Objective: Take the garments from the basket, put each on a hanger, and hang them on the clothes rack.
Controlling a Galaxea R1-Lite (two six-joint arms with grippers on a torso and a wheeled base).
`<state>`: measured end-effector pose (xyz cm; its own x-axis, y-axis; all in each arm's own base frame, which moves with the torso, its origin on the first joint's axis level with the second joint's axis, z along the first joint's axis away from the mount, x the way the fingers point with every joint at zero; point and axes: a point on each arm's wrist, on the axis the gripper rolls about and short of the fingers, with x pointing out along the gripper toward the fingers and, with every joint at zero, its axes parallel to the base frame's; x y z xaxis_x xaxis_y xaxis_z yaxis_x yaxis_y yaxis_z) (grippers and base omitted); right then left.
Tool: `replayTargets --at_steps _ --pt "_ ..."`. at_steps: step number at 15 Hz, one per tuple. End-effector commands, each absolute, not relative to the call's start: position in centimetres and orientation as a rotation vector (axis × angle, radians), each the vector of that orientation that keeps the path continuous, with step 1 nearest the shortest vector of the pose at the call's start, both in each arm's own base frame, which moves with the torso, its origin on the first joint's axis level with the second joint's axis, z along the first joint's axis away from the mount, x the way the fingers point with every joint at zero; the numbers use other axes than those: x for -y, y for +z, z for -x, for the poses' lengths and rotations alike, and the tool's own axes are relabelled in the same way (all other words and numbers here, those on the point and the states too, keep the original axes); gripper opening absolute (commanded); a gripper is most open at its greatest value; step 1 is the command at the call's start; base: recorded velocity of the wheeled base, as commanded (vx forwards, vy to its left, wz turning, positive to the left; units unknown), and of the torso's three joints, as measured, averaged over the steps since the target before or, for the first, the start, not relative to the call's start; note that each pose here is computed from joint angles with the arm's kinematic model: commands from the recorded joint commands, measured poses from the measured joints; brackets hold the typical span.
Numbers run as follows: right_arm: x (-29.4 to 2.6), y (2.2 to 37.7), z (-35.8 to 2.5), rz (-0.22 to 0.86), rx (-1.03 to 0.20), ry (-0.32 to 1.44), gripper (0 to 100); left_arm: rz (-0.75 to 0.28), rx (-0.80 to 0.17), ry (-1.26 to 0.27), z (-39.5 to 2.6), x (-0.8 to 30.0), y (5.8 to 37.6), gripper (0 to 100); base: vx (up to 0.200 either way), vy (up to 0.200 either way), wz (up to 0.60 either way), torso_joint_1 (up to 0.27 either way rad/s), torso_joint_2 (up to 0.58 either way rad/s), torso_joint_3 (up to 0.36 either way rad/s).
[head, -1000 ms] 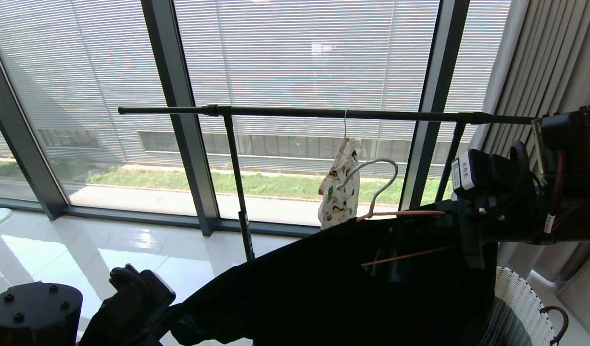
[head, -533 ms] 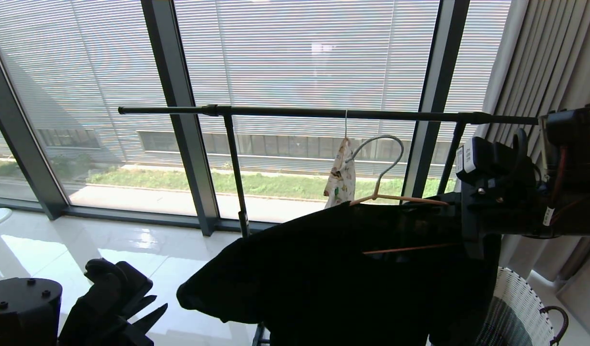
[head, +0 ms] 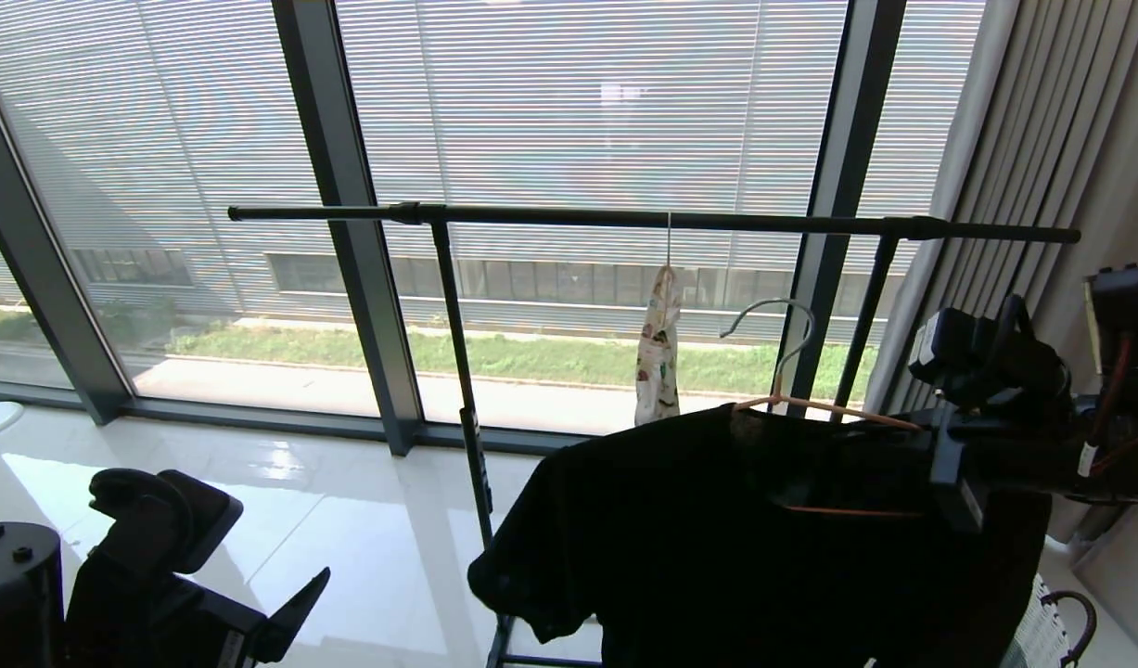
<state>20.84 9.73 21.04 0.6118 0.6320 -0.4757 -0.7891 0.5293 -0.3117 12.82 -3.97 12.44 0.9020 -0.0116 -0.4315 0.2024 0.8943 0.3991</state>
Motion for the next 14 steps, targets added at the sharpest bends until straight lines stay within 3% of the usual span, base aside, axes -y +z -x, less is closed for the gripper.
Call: replayTargets --at_steps 1,4,8,9,12,14 --pt "-7.6 20.2 -19.4 0.472 -0.399 0.744 0 -0.428 -0.400 -0.032 -13.1 3.9 13.4 100 0.000 0.000 0.00 0.000 0.00 0.000" --pt "-5.4 18.7 -18.4 0.359 -0.594 0.481 0 -0.416 -0.382 0.030 -13.3 3.8 14.0 100 0.000 0.000 0.00 0.000 0.00 0.000" --pt "-3.3 17.7 -18.2 0.384 -0.743 0.258 0 -0.412 -0.361 0.032 -13.4 3.9 14.5 100 0.000 0.000 0.00 0.000 0.00 0.000" --pt "-3.2 17.5 -18.7 0.368 -0.753 0.218 0 -0.411 -0.358 0.033 -13.5 3.9 14.6 100 0.000 0.000 0.00 0.000 0.00 0.000" --pt "-4.6 19.0 -22.0 0.147 -0.643 0.117 0 -0.407 -0.347 0.030 -13.3 3.9 14.7 100 0.000 0.000 0.00 0.000 0.00 0.000" --pt "-5.2 20.0 -24.1 0.104 -0.602 0.028 0 -0.407 -0.343 0.030 -13.3 3.9 14.8 100 0.000 0.000 0.00 0.000 0.00 0.000"
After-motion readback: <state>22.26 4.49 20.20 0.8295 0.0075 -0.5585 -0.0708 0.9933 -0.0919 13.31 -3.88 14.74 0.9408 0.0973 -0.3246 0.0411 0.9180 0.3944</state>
